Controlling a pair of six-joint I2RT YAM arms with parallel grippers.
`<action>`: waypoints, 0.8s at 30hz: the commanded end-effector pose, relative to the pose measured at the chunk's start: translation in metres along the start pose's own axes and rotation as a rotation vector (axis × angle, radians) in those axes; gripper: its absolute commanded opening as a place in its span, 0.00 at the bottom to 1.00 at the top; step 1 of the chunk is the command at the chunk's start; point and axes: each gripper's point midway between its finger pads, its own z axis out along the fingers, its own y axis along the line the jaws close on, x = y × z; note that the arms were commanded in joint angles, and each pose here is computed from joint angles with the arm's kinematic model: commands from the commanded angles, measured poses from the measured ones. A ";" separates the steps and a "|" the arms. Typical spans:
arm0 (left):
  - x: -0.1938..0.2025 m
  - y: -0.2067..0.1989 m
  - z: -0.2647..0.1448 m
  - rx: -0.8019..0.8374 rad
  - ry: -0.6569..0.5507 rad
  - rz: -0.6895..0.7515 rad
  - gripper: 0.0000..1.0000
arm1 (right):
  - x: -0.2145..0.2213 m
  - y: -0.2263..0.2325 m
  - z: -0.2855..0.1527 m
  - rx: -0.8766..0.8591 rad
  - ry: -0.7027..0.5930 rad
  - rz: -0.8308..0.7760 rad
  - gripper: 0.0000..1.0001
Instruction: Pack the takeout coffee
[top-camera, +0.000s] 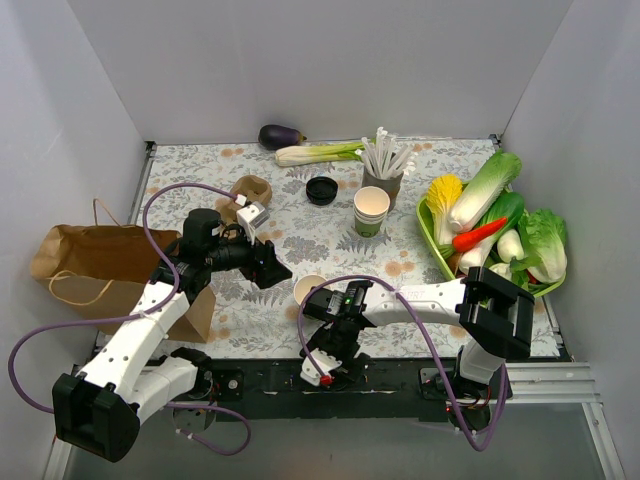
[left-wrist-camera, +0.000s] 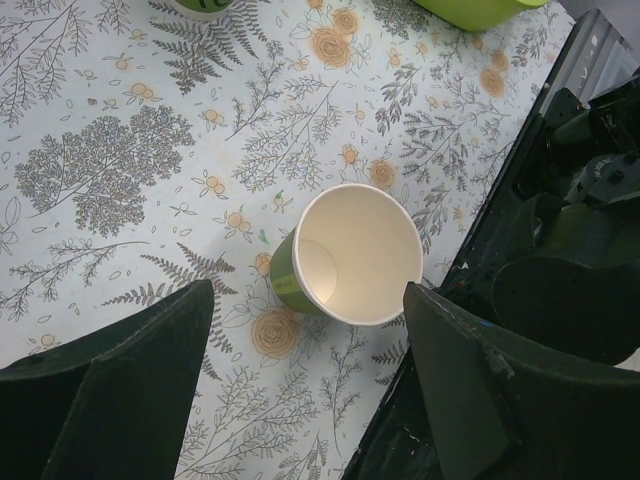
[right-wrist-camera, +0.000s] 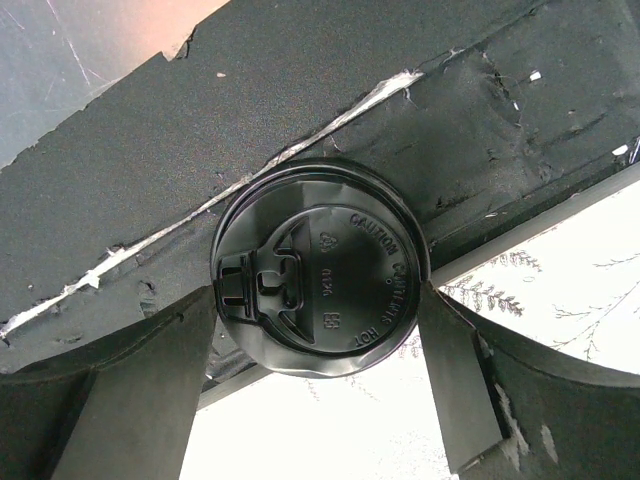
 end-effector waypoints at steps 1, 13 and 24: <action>-0.003 -0.002 -0.002 0.014 -0.020 0.012 0.77 | -0.001 0.003 0.005 -0.026 -0.001 -0.011 0.86; -0.002 -0.002 -0.001 0.014 -0.018 0.008 0.77 | 0.002 -0.001 0.007 -0.009 0.004 -0.024 0.89; -0.008 -0.006 -0.003 0.027 -0.032 0.005 0.77 | -0.001 -0.015 -0.027 0.090 0.069 0.024 0.72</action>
